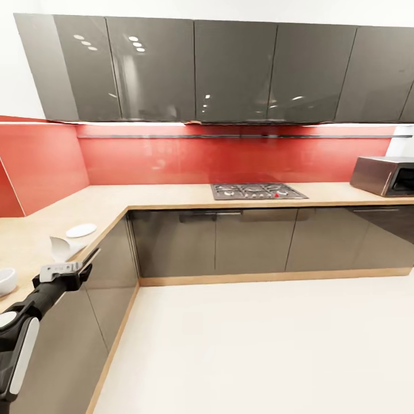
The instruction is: Set up a coffee station on the kitchen countertop: keep the coffee maker on the countertop, move the bottle of coffee from the kitchen shelf to the counter next to the coffee maker, place a paper coffee filter on top of the coffee maker, put the saucer next to the coffee maker with the coffee cup on the saucer, and place the electric kettle next to the coffee maker.
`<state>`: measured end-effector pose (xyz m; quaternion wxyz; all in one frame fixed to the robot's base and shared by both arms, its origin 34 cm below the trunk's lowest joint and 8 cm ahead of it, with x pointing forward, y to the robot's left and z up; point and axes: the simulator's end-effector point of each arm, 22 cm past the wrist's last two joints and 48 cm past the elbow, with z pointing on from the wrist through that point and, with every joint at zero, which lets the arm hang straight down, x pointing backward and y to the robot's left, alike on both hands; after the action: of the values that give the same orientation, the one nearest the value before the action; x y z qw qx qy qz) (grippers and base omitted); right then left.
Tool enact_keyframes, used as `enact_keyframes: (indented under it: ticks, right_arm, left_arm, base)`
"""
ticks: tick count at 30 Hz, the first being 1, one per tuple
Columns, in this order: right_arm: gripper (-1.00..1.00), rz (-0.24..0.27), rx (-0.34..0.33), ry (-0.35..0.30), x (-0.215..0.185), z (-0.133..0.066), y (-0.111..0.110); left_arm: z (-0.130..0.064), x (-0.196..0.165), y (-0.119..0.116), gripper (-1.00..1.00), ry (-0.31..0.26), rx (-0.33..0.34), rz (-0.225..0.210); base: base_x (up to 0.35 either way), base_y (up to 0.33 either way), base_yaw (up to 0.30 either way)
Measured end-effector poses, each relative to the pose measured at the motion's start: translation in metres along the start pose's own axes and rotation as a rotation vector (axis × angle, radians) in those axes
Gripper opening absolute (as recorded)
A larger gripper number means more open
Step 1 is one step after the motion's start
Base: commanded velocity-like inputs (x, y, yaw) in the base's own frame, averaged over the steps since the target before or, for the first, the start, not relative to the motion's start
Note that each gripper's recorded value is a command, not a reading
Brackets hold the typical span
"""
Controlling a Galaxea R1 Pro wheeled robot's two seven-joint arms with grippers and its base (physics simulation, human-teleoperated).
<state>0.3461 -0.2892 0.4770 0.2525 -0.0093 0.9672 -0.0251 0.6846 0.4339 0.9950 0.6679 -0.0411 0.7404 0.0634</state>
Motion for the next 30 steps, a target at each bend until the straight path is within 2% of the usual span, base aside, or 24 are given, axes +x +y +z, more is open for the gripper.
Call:
enact_keyframes:
  ticks: [16, 30]
  right_arm:
    - [1.00, 0.000, 0.000, 0.001, 0.0004, 0.0000, 0.0002]
    - [1.00, 0.001, 0.000, 0.002, 0.0004, 0.0001, 0.0003]
  left_arm:
    - [0.0002, 0.0005, -0.0003, 1.00, 0.000, 0.000, -0.001]
    - [0.0005, 0.0009, 0.0003, 1.00, 0.000, -0.002, -0.002]
  base:
    - [0.054, 0.033, 0.000]
    - [0.006, 0.006, 0.067]
